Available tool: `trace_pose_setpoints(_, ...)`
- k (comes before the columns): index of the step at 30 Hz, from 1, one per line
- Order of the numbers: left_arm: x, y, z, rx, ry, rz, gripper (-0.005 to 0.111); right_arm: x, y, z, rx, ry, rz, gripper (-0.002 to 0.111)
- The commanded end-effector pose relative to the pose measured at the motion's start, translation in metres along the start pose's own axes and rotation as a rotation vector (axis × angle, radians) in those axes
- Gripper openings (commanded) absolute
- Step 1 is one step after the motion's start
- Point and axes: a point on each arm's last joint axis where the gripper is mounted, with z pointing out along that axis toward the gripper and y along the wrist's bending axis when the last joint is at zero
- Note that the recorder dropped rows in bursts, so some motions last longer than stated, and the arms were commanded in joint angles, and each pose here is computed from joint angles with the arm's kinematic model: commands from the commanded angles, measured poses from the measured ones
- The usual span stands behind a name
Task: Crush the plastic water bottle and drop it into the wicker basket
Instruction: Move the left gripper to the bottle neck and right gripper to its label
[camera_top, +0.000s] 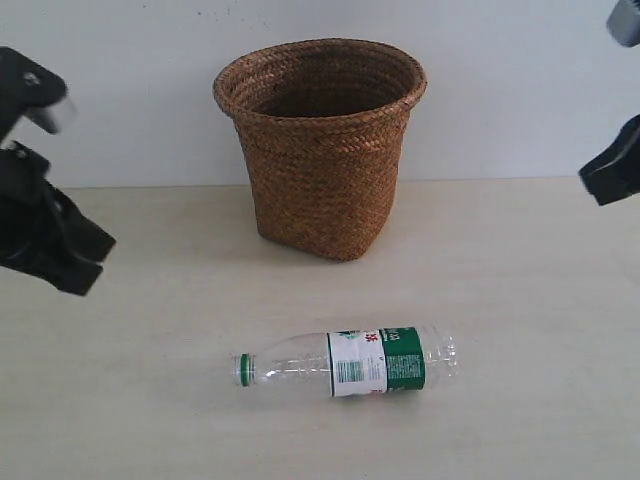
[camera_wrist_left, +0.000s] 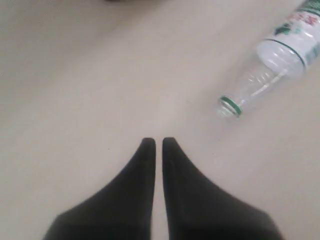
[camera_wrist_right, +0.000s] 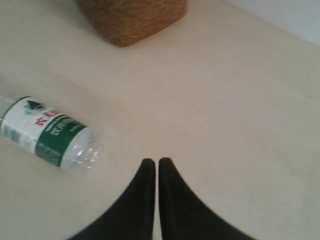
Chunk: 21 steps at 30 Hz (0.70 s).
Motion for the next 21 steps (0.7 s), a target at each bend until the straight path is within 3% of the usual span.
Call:
trace_pose_setpoints(1,-0.016,-0.021,0.019,0.108,0.045,0.177,0.004,-0.012,0.003,0.028,-0.191,0.052,-0.067,0.0)
trace_pose_setpoints(5,-0.028,-0.031,0.041,0.187,0.101,0.321,0.004,-0.021,0.012,0.055,-0.296,0.116,-0.158,0.0)
trace_pose_setpoints(7,-0.03,-0.033,0.052,0.225,0.133,0.37,0.011,-0.023,0.017,0.069,-0.33,0.138,-0.192,0.0)
trace_pose_setpoints(10,-0.032,-0.036,0.07,0.292,0.158,0.432,0.037,-0.024,0.023,0.088,-0.368,0.161,-0.243,0.0)
trace_pose_setpoints(13,-0.031,-0.039,0.093,0.344,0.175,0.487,0.08,-0.023,0.032,0.114,-0.413,0.193,-0.292,0.0)
trace_pose_setpoints(14,-0.031,-0.04,0.099,0.363,0.173,0.494,0.084,-0.022,0.035,0.122,-0.422,0.201,-0.306,0.0)
trace_pose_setpoints(18,-0.025,-0.045,0.124,0.433,0.167,0.562,0.085,-0.02,0.041,0.156,-0.444,0.228,-0.345,0.0)
trace_pose_setpoints(21,-0.022,-0.044,0.135,0.42,0.166,0.579,0.085,-0.02,0.039,0.165,-0.452,0.238,-0.336,0.0)
